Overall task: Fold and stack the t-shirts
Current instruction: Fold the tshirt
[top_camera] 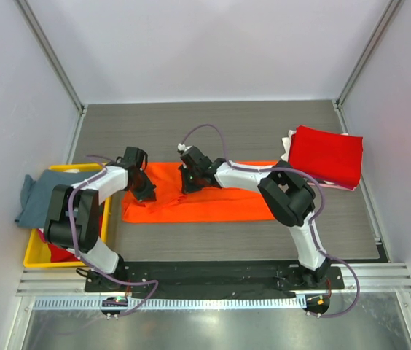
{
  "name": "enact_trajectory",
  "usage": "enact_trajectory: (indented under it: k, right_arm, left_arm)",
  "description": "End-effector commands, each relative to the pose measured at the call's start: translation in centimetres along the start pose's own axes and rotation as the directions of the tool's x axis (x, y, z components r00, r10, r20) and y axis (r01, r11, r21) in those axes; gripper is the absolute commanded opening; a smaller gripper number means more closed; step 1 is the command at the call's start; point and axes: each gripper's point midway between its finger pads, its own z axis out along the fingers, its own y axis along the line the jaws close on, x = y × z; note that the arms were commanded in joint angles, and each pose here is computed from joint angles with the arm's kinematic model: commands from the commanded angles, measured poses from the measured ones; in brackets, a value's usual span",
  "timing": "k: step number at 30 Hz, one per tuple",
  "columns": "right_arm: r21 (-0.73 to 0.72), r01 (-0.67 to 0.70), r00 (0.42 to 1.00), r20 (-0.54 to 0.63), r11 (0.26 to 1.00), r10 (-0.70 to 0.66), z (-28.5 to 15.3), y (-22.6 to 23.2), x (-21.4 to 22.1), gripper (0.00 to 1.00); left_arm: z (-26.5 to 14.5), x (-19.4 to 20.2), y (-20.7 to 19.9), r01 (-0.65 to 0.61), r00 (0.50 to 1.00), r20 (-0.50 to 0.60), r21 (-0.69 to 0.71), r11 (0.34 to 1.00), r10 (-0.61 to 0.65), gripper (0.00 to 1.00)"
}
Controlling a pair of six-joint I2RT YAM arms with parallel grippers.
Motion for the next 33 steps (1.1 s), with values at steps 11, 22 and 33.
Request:
enact_trajectory:
  k: [11,22,33]
  right_arm:
    - [-0.017,0.048,0.982,0.186,0.999,-0.044,-5.3,3.5,-5.5,0.06]
    - [-0.031,0.063,0.994,0.094,0.998,-0.06,-2.0,3.8,-2.5,0.05]
    - [-0.013,0.06,0.994,0.089,0.998,-0.059,-1.8,3.5,-2.2,0.05]
  left_arm:
    - [-3.9,-3.3,1.3,-0.016,0.982,0.186,-0.086,0.996,0.032,0.0]
    - [-6.1,-3.4,1.6,0.013,0.96,0.281,-0.022,1.0,-0.006,0.0]
    - [-8.0,-4.0,2.2,0.049,0.935,0.353,-0.014,0.999,-0.041,0.0]
